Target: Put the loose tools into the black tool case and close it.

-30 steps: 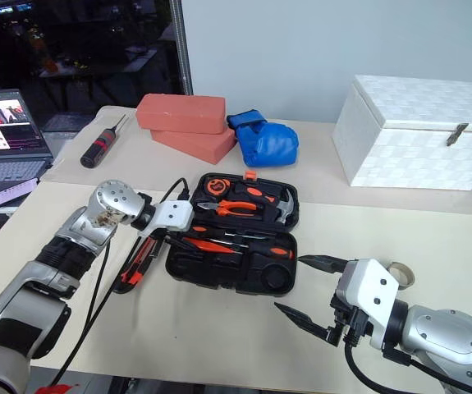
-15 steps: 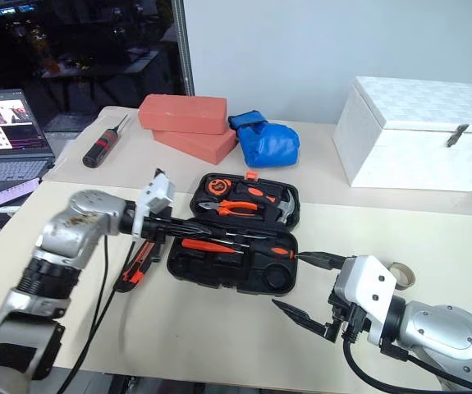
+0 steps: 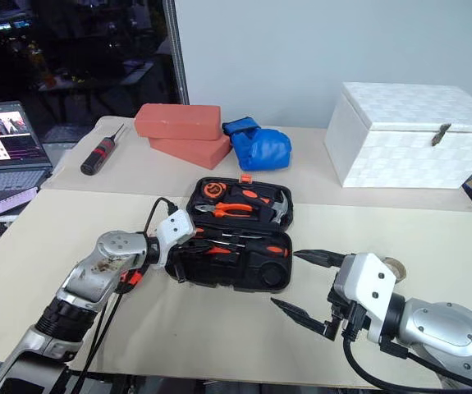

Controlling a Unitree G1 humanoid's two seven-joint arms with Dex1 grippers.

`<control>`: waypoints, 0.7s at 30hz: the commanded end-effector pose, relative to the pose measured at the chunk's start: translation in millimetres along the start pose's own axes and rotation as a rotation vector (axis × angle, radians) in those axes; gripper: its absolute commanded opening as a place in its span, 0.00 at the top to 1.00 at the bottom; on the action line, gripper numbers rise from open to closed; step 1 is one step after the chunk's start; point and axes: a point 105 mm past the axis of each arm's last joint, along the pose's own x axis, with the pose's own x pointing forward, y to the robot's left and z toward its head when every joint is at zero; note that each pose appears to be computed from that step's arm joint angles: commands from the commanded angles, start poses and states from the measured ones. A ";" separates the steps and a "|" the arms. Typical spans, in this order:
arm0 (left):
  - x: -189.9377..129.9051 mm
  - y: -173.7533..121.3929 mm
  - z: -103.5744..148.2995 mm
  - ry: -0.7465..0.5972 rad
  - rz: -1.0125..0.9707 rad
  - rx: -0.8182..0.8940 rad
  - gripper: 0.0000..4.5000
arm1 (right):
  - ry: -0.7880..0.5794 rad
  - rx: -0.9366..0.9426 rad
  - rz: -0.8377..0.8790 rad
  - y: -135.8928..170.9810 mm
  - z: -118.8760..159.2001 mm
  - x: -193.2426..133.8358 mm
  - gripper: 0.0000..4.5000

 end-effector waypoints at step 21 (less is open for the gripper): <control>-97.4 -6.5 -55.4 0.218 0.574 -0.438 0.29 | -0.099 -0.035 0.098 -14.4 7.5 14.6 0.00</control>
